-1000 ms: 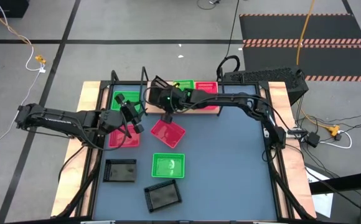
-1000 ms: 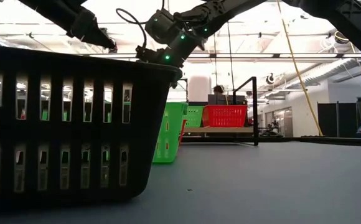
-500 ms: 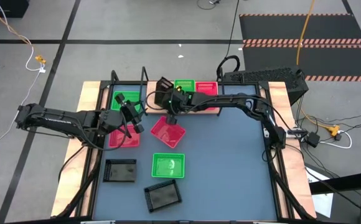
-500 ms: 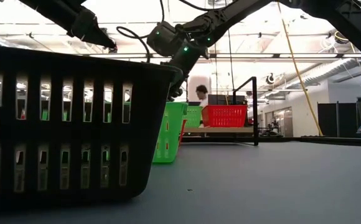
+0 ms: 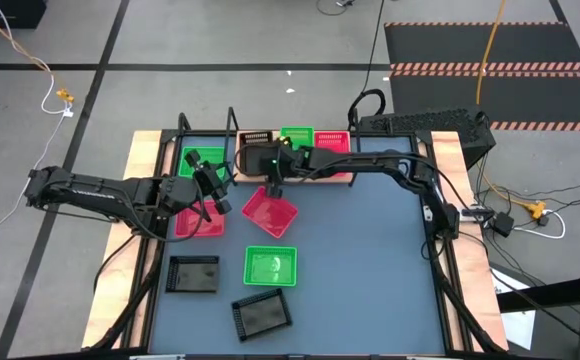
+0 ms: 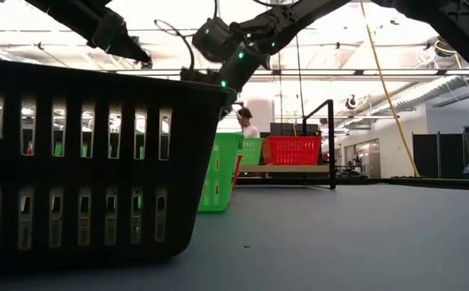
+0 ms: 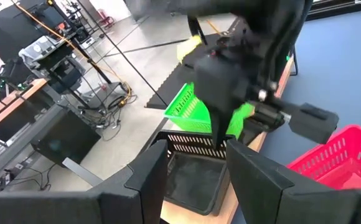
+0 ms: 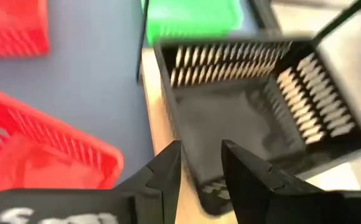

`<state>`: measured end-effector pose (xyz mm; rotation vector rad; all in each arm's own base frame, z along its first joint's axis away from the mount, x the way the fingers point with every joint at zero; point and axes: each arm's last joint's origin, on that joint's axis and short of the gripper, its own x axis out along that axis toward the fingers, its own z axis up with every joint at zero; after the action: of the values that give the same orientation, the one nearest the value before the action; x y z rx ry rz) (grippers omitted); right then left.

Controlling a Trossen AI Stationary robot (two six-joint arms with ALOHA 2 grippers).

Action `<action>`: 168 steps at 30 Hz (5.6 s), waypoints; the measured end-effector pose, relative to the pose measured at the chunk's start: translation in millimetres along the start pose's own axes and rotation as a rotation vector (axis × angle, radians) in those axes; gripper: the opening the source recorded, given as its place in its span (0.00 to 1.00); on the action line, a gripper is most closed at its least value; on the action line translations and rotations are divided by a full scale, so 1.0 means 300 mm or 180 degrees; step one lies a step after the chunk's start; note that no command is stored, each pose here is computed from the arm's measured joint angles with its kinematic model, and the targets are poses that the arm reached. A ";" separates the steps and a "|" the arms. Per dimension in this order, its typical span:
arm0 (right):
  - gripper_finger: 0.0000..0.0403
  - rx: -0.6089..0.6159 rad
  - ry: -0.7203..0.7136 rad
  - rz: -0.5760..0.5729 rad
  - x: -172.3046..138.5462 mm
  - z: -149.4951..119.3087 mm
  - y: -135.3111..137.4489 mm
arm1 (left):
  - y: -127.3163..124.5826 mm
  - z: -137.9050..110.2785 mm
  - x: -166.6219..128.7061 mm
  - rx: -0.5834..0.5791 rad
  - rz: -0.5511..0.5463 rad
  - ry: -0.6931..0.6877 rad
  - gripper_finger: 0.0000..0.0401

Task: Stack baskets on shelf by color
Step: Adjust the green bin on the shelf, then stack the right red bin on top of the red bin on the shelf

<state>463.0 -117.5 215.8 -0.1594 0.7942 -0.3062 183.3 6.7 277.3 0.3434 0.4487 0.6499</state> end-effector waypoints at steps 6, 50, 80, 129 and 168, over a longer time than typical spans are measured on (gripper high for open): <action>0.26 -0.0049 0.0046 -0.0120 -0.130 0.040 -0.029 | 0.000 -0.003 0.000 0.0021 -0.0001 0.0018 0.42; 0.26 0.0048 0.0586 0.0553 -0.269 -0.109 -0.138 | 0.006 0.009 0.004 0.0121 0.0046 -0.0064 0.42; 0.26 -0.0487 0.0650 0.0274 -0.211 -0.185 -0.061 | 0.007 0.010 0.004 0.0242 0.0050 -0.0075 0.42; 0.26 -0.0544 0.0537 -0.0356 -0.188 -0.164 -0.079 | 0.002 0.030 -0.004 0.0345 0.0043 -0.0234 0.42; 0.26 -0.0462 0.0226 -0.0286 -0.262 -0.106 -0.008 | 0.004 0.034 -0.004 0.0328 0.0054 -0.0270 0.42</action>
<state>387.7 -94.6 247.5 -0.3227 0.8814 -0.3406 187.0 5.1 286.9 0.4712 0.3995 0.6277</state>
